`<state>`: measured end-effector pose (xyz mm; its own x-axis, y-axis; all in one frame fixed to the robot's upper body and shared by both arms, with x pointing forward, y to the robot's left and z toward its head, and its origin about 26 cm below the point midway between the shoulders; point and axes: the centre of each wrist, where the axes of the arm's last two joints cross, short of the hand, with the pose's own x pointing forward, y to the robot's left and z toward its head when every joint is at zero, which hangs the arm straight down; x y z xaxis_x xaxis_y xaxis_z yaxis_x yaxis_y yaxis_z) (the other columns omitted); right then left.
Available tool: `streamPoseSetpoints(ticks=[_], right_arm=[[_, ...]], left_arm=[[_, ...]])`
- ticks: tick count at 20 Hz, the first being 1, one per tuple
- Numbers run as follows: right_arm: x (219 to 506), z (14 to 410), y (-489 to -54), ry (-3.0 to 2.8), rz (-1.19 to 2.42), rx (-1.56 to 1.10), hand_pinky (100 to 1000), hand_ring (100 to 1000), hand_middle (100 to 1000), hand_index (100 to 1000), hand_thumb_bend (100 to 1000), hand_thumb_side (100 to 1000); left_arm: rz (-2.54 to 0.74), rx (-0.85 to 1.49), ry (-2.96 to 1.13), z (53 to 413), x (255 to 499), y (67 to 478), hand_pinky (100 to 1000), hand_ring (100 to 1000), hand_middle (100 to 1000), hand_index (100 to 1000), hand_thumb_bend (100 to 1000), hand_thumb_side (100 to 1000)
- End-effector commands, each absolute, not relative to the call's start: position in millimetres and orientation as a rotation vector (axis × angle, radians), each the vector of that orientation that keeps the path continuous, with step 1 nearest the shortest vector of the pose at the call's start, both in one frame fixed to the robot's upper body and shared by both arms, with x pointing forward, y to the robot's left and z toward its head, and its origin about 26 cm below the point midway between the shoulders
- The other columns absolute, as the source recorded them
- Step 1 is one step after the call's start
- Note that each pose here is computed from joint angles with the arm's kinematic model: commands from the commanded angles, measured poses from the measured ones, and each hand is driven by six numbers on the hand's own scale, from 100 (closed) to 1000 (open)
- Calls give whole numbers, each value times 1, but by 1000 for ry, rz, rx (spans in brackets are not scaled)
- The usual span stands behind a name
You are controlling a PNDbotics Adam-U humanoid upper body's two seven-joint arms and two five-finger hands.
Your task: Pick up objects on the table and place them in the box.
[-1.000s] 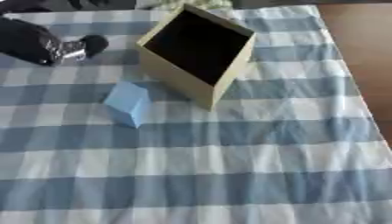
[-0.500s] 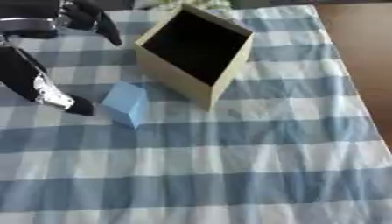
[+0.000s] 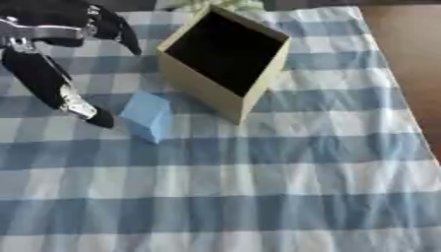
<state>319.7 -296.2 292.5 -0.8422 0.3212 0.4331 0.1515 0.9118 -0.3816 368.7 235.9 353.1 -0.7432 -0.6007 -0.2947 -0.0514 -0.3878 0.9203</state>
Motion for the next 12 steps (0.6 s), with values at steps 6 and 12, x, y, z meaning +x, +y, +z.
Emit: streamPoseSetpoints(ticks=[6,12], right_arm=[[317,298,-299,-2587,449,-346,734,694,625,828,100,888],[317,298,-299,-2588,431,-343,733,692,623,827,100,888]], left_arm=[[-2207,852,-1382,343,390,239,718,828,817,901,667,666],[-2218,792,-1330,334,402,240,722,837,832,899,667,684]])
